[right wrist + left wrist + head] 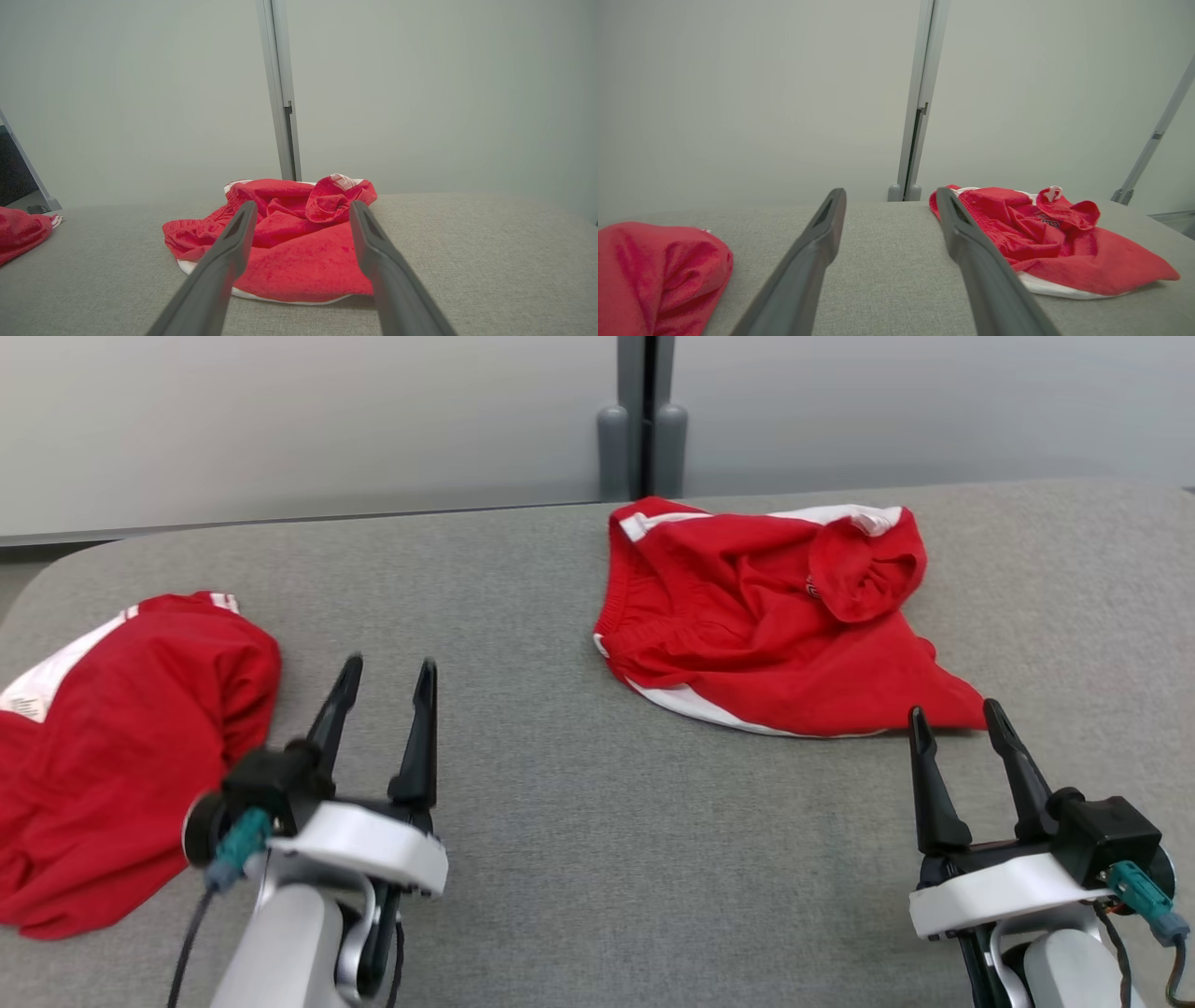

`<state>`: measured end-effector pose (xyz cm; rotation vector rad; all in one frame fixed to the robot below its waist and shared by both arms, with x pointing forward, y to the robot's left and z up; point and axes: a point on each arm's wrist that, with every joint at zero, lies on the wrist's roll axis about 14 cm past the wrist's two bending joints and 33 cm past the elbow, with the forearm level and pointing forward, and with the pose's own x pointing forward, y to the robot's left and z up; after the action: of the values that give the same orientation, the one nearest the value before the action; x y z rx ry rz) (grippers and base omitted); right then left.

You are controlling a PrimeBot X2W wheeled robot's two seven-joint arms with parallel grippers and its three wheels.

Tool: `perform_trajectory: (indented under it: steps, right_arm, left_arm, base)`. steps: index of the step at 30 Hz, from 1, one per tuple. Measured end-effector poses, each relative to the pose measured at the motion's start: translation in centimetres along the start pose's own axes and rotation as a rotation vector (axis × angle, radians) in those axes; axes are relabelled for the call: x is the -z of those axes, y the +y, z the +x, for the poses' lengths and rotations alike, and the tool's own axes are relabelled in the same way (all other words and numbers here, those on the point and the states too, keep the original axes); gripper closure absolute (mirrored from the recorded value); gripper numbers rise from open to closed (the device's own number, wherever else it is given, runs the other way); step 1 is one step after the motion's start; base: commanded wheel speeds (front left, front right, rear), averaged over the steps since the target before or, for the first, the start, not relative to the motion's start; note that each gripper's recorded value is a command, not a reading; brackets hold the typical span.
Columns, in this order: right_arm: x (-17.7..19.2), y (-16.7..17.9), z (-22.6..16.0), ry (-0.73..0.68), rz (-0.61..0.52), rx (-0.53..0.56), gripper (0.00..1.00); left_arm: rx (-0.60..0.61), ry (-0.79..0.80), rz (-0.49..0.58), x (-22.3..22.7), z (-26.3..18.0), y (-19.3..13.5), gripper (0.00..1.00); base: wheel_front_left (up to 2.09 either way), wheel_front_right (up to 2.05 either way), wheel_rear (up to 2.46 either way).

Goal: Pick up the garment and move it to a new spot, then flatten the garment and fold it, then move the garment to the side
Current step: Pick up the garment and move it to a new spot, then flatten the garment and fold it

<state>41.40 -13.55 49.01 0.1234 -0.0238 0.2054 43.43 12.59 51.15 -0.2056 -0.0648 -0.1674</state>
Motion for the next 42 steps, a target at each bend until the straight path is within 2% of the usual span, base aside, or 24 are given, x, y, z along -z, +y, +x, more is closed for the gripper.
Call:
perform_trajectory:
  steps: [3,10,16,23,26,33,39,40,42]
  right_arm:
    - [0.3,0.9,0.1,0.009,0.003,-0.024,0.00]
    - [1.0,2.2,0.9,0.029,0.008,-0.074,0.00]
    - [1.3,3.8,4.5,0.090,-0.021,-0.157,0.00]
    - [3.5,4.8,10.0,0.259,-0.082,-0.224,0.00]
    - [5.2,4.9,11.7,0.354,-0.082,-0.238,0.00]
    - [10.6,5.0,13.4,0.610,-0.151,-0.282,0.00]
    - [13.7,4.9,13.9,0.745,-0.176,-0.309,0.00]
    - [13.8,4.6,14.3,0.747,-0.182,-0.307,1.00]
    - [13.8,4.6,14.9,0.744,-0.195,-0.313,1.00]
  left_arm:
    - [-0.047,0.000,-0.003,0.1,-2.1,0.9,0.00]
    - [-0.060,-0.006,-0.028,0.0,-3.7,0.6,0.00]
    - [-0.061,0.004,-0.047,0.4,-3.8,0.2,0.00]
    - [-0.080,0.038,-0.069,1.5,-3.5,0.5,0.00]
    - [-0.131,0.047,-0.125,1.8,-3.7,1.6,0.00]
    - [-0.178,0.059,-0.130,2.1,-4.0,2.7,0.00]
    - [-0.221,0.079,-0.123,2.7,-4.3,3.8,0.00]
    - [-0.225,0.080,-0.121,2.7,-4.2,3.9,0.00]
    - [-0.234,0.085,-0.120,2.9,-4.2,4.2,0.00]
  base:
    - [0.00,0.00,0.00]
    - [0.00,0.00,0.00]
    - [0.00,0.00,0.00]
    - [0.00,0.00,0.00]
    - [0.00,0.00,0.00]
    - [0.00,0.00,0.00]
    - [0.00,0.00,0.00]
    - [0.00,0.00,0.00]
    - [0.00,0.00,0.00]
